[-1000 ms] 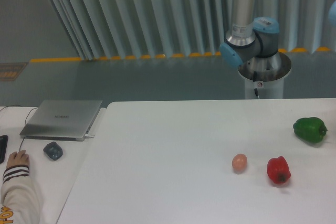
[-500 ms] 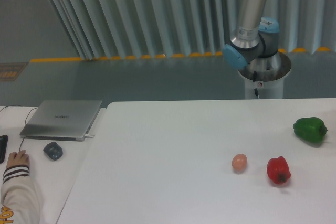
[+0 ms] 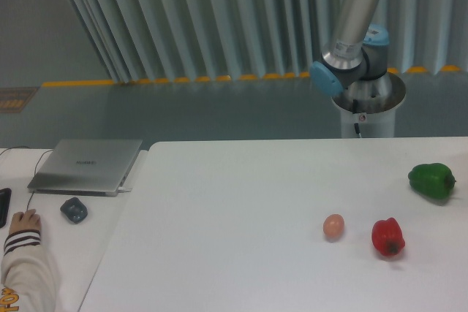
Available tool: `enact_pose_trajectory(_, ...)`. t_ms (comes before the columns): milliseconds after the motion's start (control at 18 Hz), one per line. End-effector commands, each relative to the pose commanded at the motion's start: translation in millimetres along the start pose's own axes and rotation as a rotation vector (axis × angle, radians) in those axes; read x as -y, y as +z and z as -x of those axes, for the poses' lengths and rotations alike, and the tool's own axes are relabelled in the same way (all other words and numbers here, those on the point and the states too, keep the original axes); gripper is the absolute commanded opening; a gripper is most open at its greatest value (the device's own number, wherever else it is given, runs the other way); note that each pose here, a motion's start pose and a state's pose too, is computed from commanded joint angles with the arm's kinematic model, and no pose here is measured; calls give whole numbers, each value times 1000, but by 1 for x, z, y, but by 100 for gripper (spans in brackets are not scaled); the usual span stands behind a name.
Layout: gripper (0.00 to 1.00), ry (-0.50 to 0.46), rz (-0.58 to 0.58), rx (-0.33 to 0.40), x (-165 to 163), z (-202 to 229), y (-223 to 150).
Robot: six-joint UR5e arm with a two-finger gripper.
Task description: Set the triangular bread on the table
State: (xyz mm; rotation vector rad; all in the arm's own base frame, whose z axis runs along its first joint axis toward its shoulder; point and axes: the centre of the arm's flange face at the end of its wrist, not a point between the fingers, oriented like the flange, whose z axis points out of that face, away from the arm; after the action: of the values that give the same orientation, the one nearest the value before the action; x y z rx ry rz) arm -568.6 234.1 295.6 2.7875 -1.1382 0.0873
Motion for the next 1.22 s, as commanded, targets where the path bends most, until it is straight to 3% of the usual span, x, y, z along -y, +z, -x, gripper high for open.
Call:
enact_pose_trajectory(944,97,8,14,27,2,15,8)
enact_pose_trajectory(1056,86,6,15,28,1,15,7)
enact_pose_trajectory(1222,44,4,19,32,-2,15,5)
